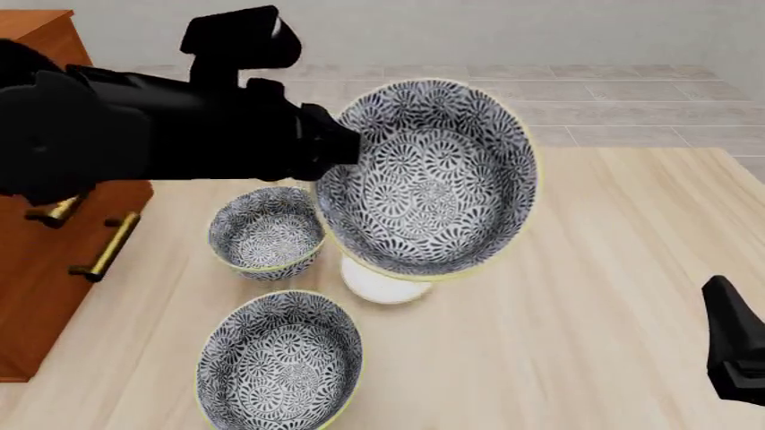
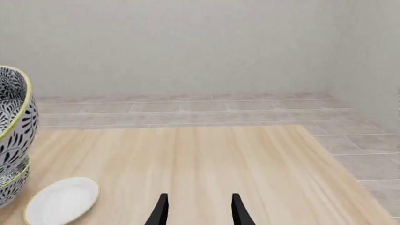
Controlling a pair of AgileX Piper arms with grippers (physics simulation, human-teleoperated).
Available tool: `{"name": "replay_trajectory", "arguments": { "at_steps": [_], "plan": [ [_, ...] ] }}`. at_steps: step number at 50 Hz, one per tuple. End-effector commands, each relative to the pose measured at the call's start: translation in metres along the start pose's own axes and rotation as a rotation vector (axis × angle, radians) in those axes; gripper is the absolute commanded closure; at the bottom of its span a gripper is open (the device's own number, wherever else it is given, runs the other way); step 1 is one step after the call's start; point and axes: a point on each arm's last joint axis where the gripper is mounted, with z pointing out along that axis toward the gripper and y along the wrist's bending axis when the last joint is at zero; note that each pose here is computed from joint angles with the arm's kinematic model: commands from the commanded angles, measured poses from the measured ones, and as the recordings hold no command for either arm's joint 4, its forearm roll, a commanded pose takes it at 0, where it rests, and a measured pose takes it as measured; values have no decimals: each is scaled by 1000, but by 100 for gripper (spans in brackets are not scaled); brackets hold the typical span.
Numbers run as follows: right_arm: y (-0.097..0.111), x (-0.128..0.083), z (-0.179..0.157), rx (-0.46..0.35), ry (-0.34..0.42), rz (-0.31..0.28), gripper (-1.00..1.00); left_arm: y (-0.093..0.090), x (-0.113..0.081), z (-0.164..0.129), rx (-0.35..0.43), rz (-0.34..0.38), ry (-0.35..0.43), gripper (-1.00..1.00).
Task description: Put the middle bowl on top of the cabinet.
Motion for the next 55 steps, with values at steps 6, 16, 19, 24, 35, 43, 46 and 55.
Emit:
{"name": "replay_trajectory", "arguments": {
  "at_steps": [6,16,19,24,35,43,46,55],
  "plan": [
    [0,0,0,1,-2,-2,-100,23,-32,-48,-84,-5,-91,100],
    [0,0,0,2,-2,-3,-100,37,-38,-59,-144,-38,-99,100],
    [0,0,0,2,-2,-4,-100,39,-42,-64,-159,-40,-101,100],
    [0,0,0,2,-2,-5,-100,39,-45,-72,-166,-43,-103,100],
    [0,0,0,2,-2,-8,-100,50,-55,-91,-222,-62,-139,100],
    [0,0,0,2,-2,-10,-100,60,-62,-109,-282,-78,-163,100],
    [0,0,0,2,-2,-10,-100,63,-64,-114,-300,-89,-171,100],
    [0,0,0,1,-2,-10,-100,76,-69,-128,-373,-111,-185,100]
  ]
}}
